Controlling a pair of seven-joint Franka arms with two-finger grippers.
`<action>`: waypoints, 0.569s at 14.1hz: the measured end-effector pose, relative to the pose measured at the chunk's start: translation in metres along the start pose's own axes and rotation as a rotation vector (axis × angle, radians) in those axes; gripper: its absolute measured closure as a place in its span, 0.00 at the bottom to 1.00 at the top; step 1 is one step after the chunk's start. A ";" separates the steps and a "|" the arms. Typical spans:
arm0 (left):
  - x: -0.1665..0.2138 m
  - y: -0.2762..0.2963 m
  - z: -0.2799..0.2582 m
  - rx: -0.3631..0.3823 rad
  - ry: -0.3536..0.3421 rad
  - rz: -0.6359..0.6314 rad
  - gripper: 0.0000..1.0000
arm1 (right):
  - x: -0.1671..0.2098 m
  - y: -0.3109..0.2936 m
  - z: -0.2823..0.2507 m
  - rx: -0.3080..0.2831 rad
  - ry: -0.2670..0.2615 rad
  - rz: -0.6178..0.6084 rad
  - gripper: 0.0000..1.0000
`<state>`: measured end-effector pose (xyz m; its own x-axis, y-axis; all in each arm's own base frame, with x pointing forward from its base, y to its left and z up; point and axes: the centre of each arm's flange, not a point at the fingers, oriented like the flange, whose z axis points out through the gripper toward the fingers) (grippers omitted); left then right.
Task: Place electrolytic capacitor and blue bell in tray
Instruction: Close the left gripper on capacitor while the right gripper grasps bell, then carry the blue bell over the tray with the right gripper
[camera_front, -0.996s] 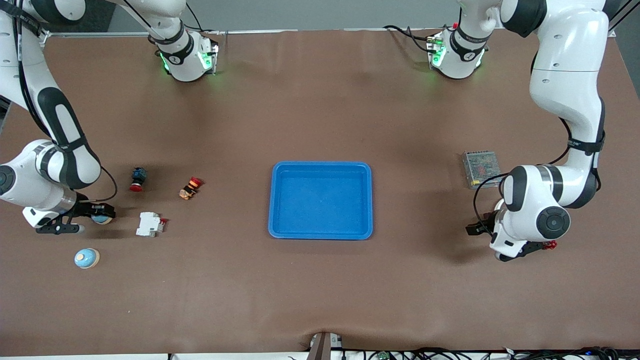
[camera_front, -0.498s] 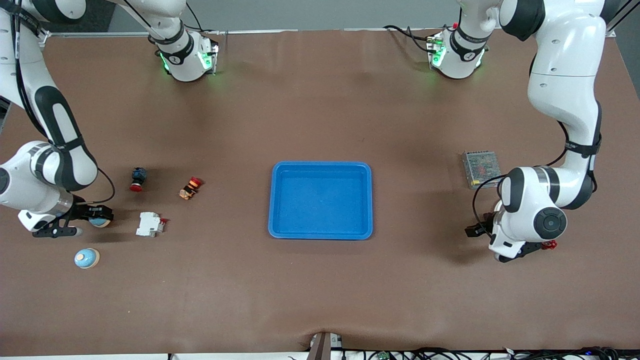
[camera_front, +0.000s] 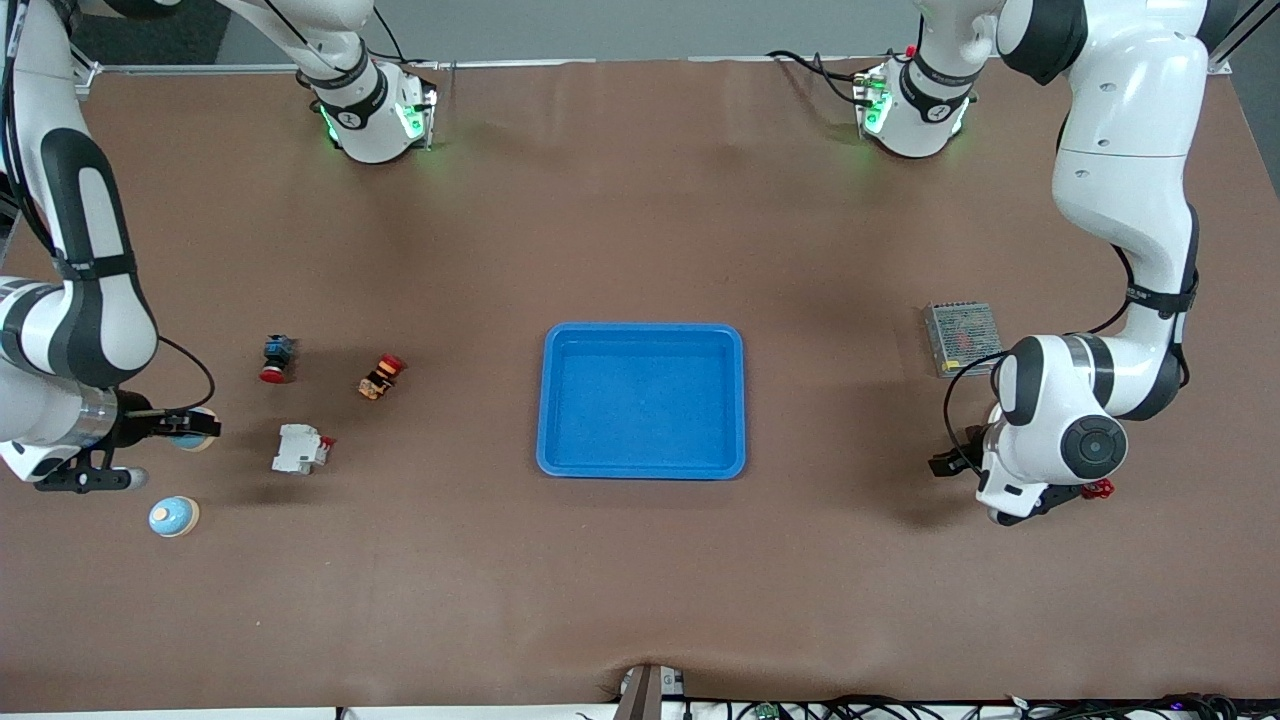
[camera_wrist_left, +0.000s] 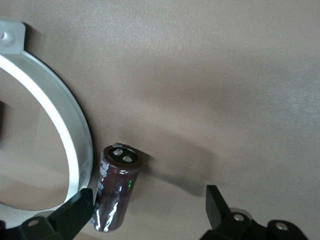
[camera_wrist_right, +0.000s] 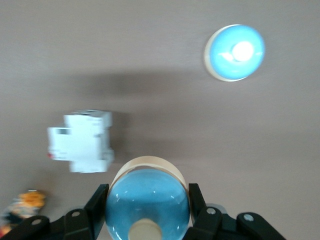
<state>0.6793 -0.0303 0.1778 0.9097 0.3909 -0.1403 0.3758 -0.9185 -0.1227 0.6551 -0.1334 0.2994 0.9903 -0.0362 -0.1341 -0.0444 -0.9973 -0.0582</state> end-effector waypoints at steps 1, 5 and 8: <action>-0.001 0.003 -0.001 -0.002 0.005 -0.007 0.01 | -0.001 -0.016 -0.004 0.022 -0.011 0.031 0.32; -0.010 0.028 -0.007 -0.005 0.022 -0.051 0.00 | -0.002 -0.079 -0.026 0.042 -0.015 0.147 0.32; -0.009 0.030 -0.010 -0.009 0.030 -0.056 0.00 | -0.007 -0.152 -0.037 0.029 -0.014 0.265 0.32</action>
<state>0.6840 -0.0618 0.1853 0.8918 0.4404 -0.1039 0.4282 -0.8956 -0.1208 0.6600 0.0157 0.3458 0.9417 -0.2949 -0.1618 -0.3058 -0.9509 -0.0471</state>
